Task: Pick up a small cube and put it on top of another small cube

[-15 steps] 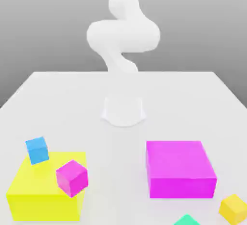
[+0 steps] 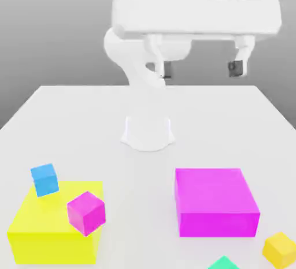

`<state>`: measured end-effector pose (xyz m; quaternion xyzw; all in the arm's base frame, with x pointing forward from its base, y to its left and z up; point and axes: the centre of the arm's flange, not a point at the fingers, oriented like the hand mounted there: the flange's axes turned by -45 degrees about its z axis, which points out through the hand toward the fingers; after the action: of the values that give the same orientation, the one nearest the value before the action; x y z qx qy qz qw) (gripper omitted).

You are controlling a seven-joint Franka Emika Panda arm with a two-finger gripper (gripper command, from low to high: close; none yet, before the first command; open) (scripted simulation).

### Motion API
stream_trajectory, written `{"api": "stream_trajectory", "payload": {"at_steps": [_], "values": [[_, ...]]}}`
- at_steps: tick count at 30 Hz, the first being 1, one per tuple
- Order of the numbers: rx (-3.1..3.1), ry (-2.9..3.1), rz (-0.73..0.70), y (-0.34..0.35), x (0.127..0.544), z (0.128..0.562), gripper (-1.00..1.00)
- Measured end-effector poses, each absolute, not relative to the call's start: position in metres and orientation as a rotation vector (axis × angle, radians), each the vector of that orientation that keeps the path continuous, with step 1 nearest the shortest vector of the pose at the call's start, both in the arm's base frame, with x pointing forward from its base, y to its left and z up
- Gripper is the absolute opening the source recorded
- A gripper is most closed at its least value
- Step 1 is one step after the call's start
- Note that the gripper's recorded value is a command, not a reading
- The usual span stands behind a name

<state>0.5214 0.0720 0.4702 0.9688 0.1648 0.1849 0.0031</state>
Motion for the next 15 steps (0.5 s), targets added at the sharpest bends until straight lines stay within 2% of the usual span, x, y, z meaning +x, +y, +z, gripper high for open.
{"api": "stream_trajectory", "payload": {"at_steps": [8, 15], "values": [[3.028, 0.771, 0.28, 0.112, 0.546, 0.331, 0.0], [2.987, 0.97, 0.027, 0.138, 0.538, 0.204, 0.0]]}}
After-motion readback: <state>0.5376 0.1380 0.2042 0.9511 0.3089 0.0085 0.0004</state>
